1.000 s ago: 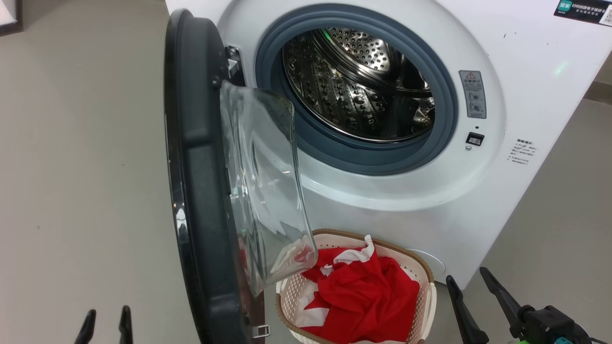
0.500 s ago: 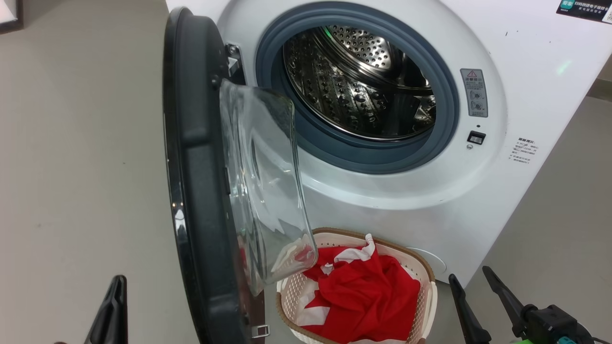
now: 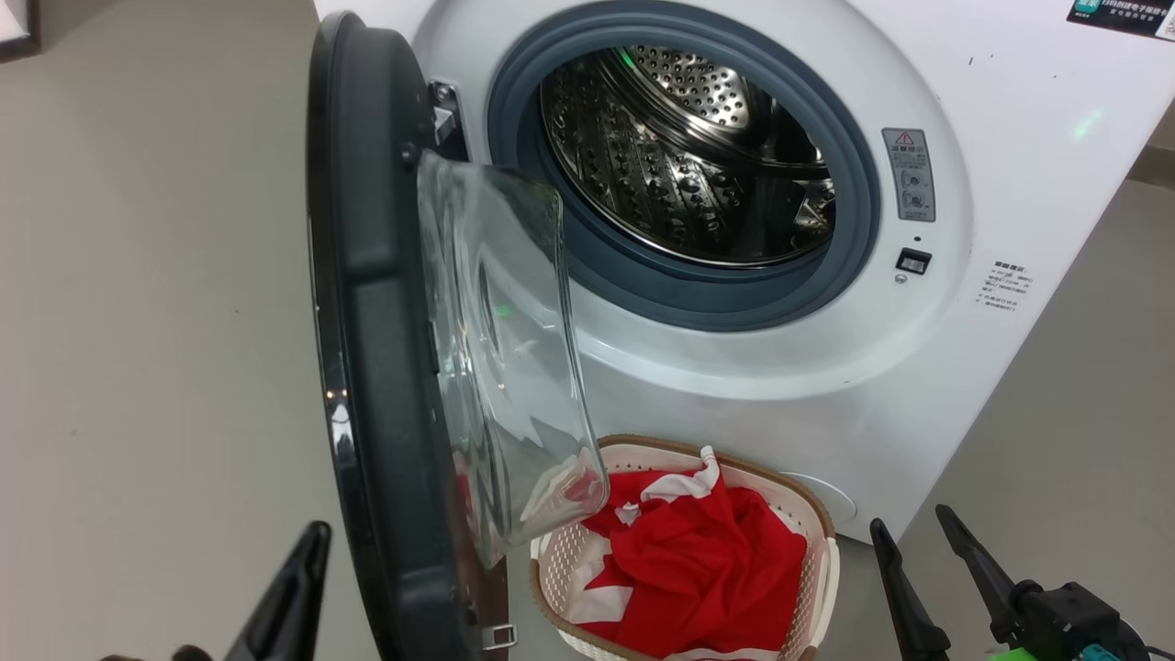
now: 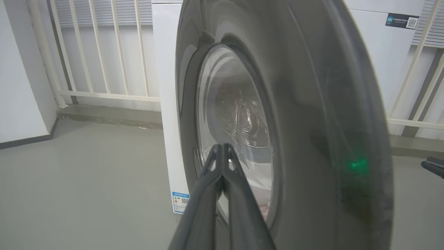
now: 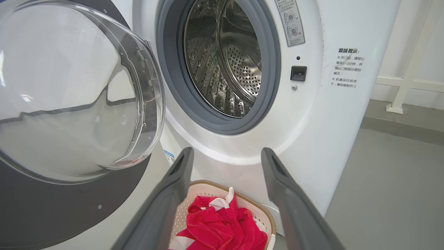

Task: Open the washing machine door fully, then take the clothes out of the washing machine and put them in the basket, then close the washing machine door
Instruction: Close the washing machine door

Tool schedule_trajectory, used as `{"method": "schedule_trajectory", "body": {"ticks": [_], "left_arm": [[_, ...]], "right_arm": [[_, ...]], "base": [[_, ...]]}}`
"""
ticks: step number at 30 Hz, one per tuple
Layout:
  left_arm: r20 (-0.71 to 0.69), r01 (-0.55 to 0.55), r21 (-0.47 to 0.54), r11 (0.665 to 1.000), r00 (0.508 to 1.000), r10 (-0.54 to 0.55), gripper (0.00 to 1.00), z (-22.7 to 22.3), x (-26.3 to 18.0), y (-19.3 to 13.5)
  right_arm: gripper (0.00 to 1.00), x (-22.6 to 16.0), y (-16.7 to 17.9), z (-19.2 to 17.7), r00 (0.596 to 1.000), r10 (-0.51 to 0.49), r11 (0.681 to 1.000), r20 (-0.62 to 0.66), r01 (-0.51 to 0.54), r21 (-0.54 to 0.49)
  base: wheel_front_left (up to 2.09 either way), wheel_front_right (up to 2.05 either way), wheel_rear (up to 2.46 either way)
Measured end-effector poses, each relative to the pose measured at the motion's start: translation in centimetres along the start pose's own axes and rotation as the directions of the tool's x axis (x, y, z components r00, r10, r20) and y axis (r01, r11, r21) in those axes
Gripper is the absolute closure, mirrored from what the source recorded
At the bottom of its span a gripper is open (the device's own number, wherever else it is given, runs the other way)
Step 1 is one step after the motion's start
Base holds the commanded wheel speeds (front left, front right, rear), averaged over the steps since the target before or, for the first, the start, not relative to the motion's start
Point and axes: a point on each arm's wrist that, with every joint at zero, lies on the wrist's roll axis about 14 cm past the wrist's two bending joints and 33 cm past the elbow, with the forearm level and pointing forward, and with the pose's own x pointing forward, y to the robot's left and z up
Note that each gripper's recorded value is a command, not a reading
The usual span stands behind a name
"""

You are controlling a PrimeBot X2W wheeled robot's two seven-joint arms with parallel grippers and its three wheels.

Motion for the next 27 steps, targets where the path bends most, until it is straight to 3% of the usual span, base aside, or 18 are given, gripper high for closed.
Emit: {"method": "schedule_trajectory", "body": {"ticks": [18,27], "left_arm": [[-0.011,0.206,0.006,0.978,0.978,-0.206,1.00,-0.2,1.8,-5.3],[-0.008,0.344,-0.017,0.939,0.939,-0.344,1.00,-0.6,4.0,-10.0]], "right_arm": [[0.00,-0.4,-1.4,0.2,0.998,-0.058,0.998,0.016,0.057,0.024],[0.00,-1.3,-2.9,0.0,0.994,-0.112,0.993,0.013,0.111,0.035]], "base": [[0.00,0.00,0.00],[0.00,0.00,0.00]]}}
